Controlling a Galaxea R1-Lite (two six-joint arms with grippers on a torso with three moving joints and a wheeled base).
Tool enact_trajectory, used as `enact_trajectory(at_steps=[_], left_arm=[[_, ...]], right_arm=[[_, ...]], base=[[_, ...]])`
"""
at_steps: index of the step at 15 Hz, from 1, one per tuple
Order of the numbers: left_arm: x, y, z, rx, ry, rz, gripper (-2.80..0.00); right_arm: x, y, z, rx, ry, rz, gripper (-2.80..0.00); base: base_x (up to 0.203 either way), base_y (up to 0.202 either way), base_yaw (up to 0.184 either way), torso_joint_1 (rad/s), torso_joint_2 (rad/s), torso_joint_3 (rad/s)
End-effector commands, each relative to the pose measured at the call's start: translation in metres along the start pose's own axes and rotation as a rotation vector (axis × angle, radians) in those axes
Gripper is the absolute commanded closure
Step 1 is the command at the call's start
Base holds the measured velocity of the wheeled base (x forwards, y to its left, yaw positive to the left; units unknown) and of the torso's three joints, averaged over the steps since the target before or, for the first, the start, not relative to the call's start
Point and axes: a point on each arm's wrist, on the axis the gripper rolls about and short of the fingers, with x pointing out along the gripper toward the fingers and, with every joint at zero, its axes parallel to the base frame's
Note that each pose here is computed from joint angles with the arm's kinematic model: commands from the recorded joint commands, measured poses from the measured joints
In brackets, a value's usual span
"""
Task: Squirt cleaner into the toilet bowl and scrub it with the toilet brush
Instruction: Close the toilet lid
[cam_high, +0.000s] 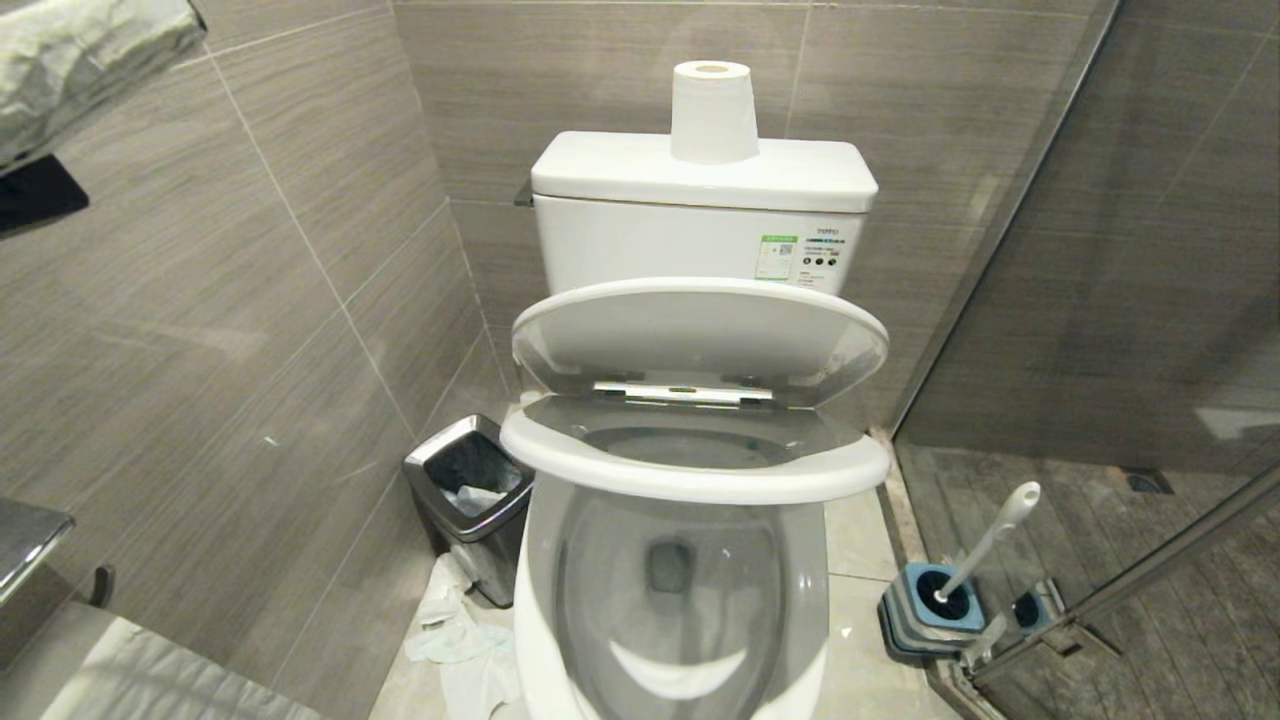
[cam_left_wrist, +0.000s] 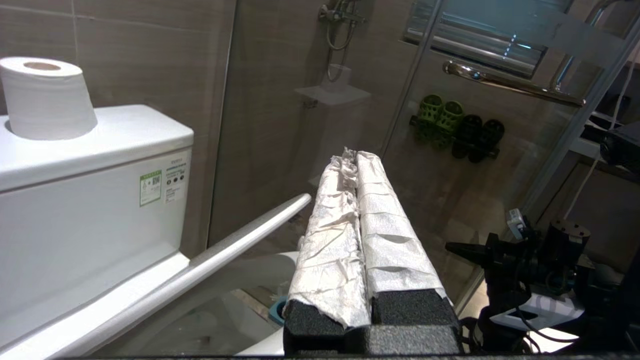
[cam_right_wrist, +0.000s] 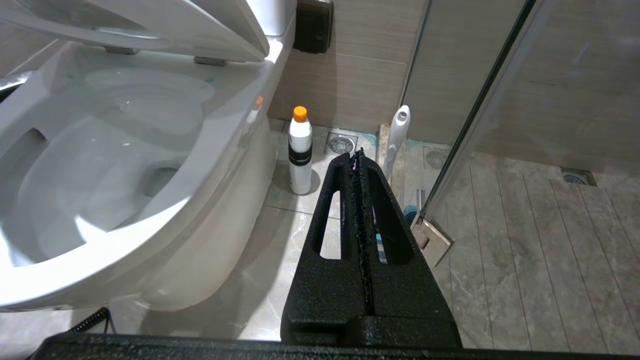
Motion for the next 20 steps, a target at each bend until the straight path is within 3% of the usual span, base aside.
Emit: enact_trajectory(at_steps=[1, 3, 5, 8, 12, 14, 15, 17, 18, 19, 20], left_arm=[[0.003, 0.003, 0.002, -0.016, 0.007, -0.007, 0.0], [0.004, 0.002, 0.008, -0.018, 0.011, -0.004, 0.0], [0.008, 0.011, 0.022, 0.015, -0.007, 0.02, 0.0], [0.021, 0.034, 0.048, -0.031, -0.002, 0.156, 0.0], [0.036, 0.057, 0.077, -0.153, 0.114, 0.357, 0.0], [0.048, 0.067, 0.063, -0.224, 0.264, 0.467, 0.0], [0.057, 0.069, 0.053, -0.192, 0.323, 0.5, 0.0], [0.063, 0.069, 0.041, -0.04, 0.439, 0.579, 0.0], [0.063, 0.073, 0.031, 0.019, 0.535, 0.618, 0.0], [0.067, 0.077, 0.019, 0.039, 0.619, 0.639, 0.0], [0.074, 0.075, 0.013, 0.052, 0.644, 0.619, 0.0]], right_arm=[[0.002, 0.0, -0.007, 0.0, 0.026, 0.001, 0.0], [0.002, 0.0, -0.007, 0.0, 0.026, 0.001, 0.0], [0.002, 0.0, -0.007, 0.0, 0.026, 0.0, 0.0], [0.002, 0.0, -0.007, 0.0, 0.026, 0.0, 0.0], [0.002, 0.0, -0.007, 0.0, 0.026, 0.001, 0.0], [0.002, 0.0, -0.007, 0.0, 0.026, -0.001, 0.0], [0.002, 0.0, -0.007, 0.0, 0.026, -0.001, 0.0], [0.002, 0.0, -0.007, -0.001, 0.026, -0.001, 0.0], [0.002, 0.0, -0.007, 0.0, 0.026, 0.001, 0.0], [0.002, 0.0, -0.007, -0.002, 0.026, 0.0, 0.0], [0.002, 0.0, -0.007, -0.002, 0.026, 0.0, 0.0]], base=[[0.0, 0.0, 0.0, 0.0, 0.0, 0.0], [0.0, 0.0, 0.0, 0.0, 0.0, 0.0], [0.0, 0.0, 0.0, 0.0, 0.0, 0.0], [0.0, 0.0, 0.0, 0.0, 0.0, 0.0], [0.0, 0.0, 0.0, 0.0, 0.0, 0.0], [0.0, 0.0, 0.0, 0.0, 0.0, 0.0], [0.0, 0.0, 0.0, 0.0, 0.0, 0.0], [0.0, 0.0, 0.0, 0.0, 0.0, 0.0], [0.0, 0.0, 0.0, 0.0, 0.0, 0.0], [0.0, 0.0, 0.0, 0.0, 0.0, 0.0], [0.0, 0.0, 0.0, 0.0, 0.0, 0.0]])
